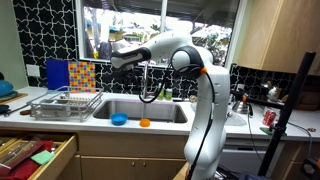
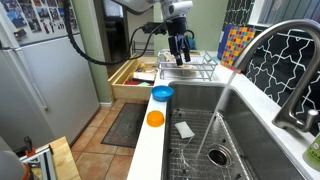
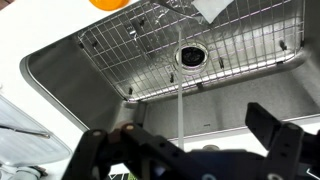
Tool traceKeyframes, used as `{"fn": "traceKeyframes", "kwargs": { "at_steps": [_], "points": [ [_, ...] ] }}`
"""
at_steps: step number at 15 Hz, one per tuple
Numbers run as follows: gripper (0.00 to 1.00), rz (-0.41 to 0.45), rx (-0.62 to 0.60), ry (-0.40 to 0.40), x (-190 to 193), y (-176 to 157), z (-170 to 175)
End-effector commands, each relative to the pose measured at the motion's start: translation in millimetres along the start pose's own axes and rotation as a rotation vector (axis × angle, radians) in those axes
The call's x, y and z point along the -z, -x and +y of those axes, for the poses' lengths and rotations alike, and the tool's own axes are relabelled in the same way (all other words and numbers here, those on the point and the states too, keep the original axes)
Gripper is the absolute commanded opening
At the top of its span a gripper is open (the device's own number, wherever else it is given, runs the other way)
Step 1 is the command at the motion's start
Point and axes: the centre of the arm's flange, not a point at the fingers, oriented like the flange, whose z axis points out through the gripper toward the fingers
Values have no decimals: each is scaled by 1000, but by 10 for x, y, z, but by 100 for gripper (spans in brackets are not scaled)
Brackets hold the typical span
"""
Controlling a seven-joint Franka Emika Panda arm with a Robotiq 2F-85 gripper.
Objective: Rinse the orange bowl under the faucet
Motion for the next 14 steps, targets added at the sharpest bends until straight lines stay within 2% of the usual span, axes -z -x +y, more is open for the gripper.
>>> {"fn": "traceKeyframes", "kwargs": {
  "at_steps": [1, 4, 5, 8, 14],
  "points": [
    [100, -60, 131, -18, -99, 224, 228],
    [100, -150, 279, -38, -177, 366, 598],
    [100, -167, 326, -60, -202, 411, 737],
    [100, -214, 486, -62, -365, 493, 1119],
    [100, -243, 816, -79, -858, 622, 1689]
  ]
}}
